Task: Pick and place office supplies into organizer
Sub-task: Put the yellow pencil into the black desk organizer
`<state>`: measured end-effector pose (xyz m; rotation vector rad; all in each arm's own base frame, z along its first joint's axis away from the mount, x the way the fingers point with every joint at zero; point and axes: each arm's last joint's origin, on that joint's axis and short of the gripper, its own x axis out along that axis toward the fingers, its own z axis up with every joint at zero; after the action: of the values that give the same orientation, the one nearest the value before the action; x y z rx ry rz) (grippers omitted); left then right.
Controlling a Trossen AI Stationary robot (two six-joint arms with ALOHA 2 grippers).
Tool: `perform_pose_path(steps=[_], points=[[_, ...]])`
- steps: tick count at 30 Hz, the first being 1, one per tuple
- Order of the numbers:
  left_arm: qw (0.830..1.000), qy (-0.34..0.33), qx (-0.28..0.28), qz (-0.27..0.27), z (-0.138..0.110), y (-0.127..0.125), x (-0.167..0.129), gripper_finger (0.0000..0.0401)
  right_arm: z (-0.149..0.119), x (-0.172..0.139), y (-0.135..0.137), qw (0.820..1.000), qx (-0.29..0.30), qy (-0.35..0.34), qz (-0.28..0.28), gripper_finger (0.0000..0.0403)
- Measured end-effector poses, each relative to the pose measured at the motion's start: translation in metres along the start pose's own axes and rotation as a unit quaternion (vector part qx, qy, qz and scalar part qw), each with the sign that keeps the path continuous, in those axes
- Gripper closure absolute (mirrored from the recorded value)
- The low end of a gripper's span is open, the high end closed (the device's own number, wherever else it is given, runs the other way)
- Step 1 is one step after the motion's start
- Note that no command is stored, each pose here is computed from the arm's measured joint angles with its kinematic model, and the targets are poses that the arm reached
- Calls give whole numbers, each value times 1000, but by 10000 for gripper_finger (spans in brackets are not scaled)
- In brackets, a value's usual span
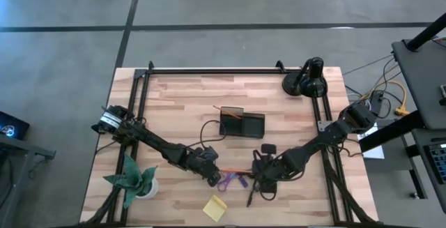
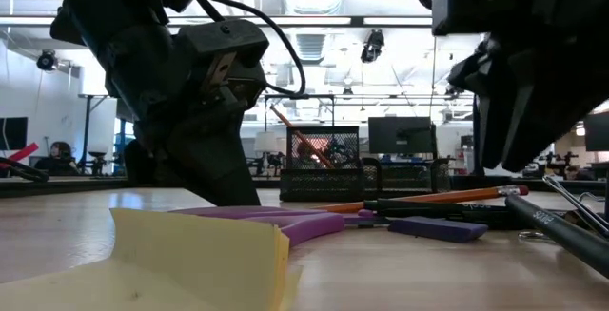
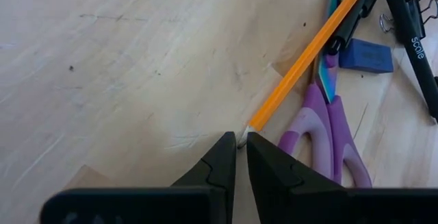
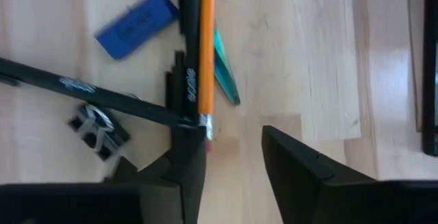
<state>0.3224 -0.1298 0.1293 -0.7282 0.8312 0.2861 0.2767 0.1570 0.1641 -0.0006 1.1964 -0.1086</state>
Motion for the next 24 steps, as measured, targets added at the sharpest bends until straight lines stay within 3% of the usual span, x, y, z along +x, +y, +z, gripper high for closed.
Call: perform_pose_path(steps=[7, 17, 24], points=[[1000, -1, -1, 1, 0, 0, 0, 377, -10, 11, -3, 1000, 19, 10, 13, 255], [1000, -1, -2, 1, 0, 0, 0, 377, -7, 10, -2, 998, 55, -1, 17, 271], [1000, -1, -2, 1, 0, 0, 0, 377, -3, 10, -9, 997, -19, -40, -59, 273]])
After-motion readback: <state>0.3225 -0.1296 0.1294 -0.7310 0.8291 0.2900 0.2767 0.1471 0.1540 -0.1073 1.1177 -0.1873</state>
